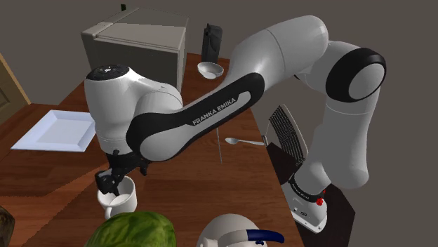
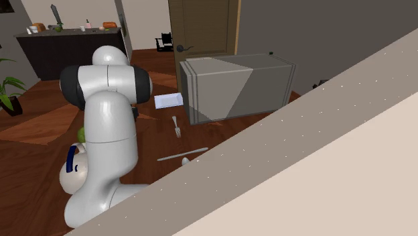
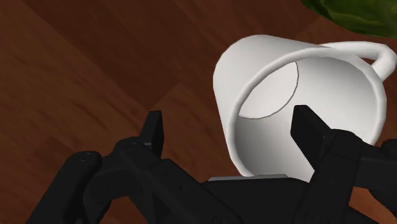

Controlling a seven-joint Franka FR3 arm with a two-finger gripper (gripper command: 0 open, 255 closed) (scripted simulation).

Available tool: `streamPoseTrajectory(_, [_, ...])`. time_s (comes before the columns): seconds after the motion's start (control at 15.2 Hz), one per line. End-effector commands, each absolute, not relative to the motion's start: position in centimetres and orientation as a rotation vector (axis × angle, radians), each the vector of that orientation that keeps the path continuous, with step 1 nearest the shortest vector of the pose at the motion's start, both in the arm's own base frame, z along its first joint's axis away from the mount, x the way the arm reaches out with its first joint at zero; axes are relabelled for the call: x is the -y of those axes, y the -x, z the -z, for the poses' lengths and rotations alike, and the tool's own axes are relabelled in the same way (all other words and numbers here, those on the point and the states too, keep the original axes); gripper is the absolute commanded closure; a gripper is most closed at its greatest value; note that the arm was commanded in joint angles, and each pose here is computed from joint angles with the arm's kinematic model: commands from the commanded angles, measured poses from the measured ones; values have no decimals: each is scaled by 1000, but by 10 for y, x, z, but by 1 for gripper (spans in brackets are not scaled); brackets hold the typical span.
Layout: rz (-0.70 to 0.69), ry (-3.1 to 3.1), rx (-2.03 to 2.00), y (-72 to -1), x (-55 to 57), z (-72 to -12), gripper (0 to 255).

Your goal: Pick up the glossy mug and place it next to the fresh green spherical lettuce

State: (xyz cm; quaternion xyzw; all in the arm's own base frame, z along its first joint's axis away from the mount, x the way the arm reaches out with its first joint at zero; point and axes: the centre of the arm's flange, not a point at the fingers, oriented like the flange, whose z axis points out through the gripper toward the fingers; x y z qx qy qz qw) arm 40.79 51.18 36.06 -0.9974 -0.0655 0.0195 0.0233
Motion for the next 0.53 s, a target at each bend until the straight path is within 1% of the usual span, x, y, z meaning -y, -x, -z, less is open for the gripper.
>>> streamPoseTrajectory(0.0, [-60,3088,203,-408,-512,-361,0])
streamPoseTrajectory(0.07, [-60,3088,203,-408,-512,-360,0])
streamPoseTrajectory(0.33, [-60,3088,203,-410,-510,-410,0])
streamPoseTrajectory(0.46, [-60,3088,203,-410,-510,-410,0])
